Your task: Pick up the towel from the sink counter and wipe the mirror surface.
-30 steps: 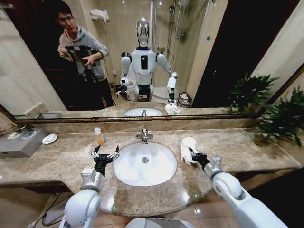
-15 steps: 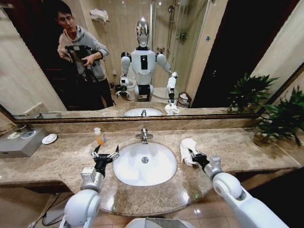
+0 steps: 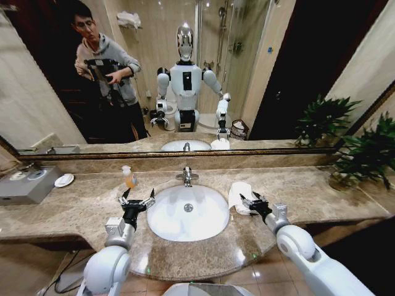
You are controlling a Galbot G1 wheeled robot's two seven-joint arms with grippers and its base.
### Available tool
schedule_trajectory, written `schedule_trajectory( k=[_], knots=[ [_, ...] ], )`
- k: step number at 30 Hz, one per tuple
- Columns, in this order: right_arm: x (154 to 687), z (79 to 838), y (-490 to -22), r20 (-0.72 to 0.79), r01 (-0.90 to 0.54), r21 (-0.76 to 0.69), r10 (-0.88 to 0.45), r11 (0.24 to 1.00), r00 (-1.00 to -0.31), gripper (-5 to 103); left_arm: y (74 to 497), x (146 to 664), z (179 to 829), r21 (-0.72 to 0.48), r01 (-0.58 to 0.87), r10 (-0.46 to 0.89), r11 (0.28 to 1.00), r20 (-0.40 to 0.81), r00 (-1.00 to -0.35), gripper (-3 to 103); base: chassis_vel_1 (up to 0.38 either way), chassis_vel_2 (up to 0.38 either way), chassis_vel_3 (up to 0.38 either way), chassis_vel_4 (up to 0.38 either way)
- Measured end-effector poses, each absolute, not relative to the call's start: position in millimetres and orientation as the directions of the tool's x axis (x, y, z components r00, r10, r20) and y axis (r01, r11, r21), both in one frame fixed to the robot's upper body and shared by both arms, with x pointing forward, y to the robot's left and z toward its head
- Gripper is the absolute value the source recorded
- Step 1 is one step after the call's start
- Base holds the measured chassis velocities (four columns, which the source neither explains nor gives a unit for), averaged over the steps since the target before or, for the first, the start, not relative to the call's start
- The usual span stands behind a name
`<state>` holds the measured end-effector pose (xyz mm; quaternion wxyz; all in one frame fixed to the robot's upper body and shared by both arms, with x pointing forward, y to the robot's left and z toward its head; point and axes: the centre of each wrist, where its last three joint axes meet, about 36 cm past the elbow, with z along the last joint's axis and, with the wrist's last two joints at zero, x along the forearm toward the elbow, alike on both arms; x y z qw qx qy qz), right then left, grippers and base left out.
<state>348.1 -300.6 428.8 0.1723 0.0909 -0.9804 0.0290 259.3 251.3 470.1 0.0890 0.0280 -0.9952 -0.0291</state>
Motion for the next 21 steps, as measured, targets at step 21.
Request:
schedule_trajectory(
  k=[21],
  knots=[
    [279.0, 454.0, -258.8, -0.146, -0.061, -0.006, -0.061, 0.998, -0.987, 100, 251.2, 259.3, 470.1, 0.063, -0.05, -0.061, 0.997, 0.176, -0.983, 100, 0.0, 0.0, 0.0, 0.0]
  ],
)
